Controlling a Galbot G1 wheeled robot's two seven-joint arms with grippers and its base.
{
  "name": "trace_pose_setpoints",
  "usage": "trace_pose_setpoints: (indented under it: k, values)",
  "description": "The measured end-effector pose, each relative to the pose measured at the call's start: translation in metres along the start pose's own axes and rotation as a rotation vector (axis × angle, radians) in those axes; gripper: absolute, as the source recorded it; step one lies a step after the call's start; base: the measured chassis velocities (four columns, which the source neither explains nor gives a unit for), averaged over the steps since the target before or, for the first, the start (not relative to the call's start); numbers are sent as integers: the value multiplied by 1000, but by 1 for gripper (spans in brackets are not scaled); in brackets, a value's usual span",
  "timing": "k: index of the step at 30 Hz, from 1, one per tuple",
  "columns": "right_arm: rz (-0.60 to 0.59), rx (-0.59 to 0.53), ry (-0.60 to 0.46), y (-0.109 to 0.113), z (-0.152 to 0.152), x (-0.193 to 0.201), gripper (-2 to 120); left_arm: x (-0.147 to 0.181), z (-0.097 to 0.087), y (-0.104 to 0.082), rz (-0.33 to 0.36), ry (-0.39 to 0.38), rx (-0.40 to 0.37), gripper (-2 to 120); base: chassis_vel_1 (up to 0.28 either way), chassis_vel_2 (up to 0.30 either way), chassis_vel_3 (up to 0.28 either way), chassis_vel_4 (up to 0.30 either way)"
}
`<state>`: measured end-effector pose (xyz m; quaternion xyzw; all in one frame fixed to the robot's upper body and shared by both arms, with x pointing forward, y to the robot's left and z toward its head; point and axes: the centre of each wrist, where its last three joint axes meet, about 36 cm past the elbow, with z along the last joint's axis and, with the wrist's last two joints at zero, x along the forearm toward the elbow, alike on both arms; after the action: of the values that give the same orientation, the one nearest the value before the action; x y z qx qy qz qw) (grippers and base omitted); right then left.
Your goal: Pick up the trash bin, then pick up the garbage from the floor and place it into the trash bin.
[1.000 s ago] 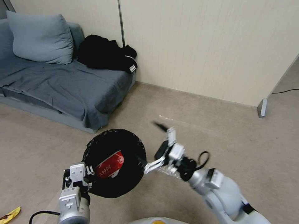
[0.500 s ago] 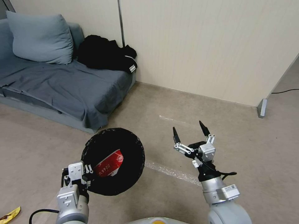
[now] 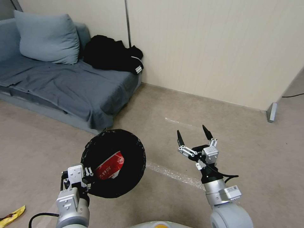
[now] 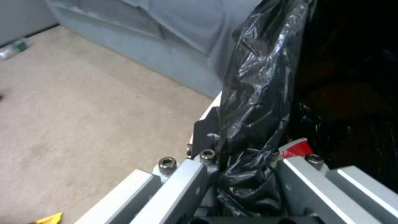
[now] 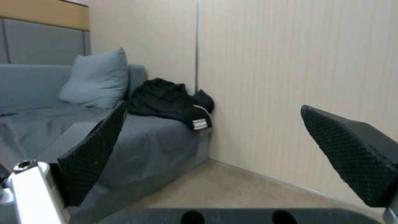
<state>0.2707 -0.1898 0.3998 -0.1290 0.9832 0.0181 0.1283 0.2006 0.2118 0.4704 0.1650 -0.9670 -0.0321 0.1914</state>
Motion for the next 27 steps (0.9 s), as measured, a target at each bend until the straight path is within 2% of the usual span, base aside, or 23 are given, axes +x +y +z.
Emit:
trace_pose_setpoints:
  k: [27]
  values:
    - [9, 7, -28, -10, 1, -12, 100, 3, -2, 1, -18, -3, 2, 1, 111, 108, 109, 111]
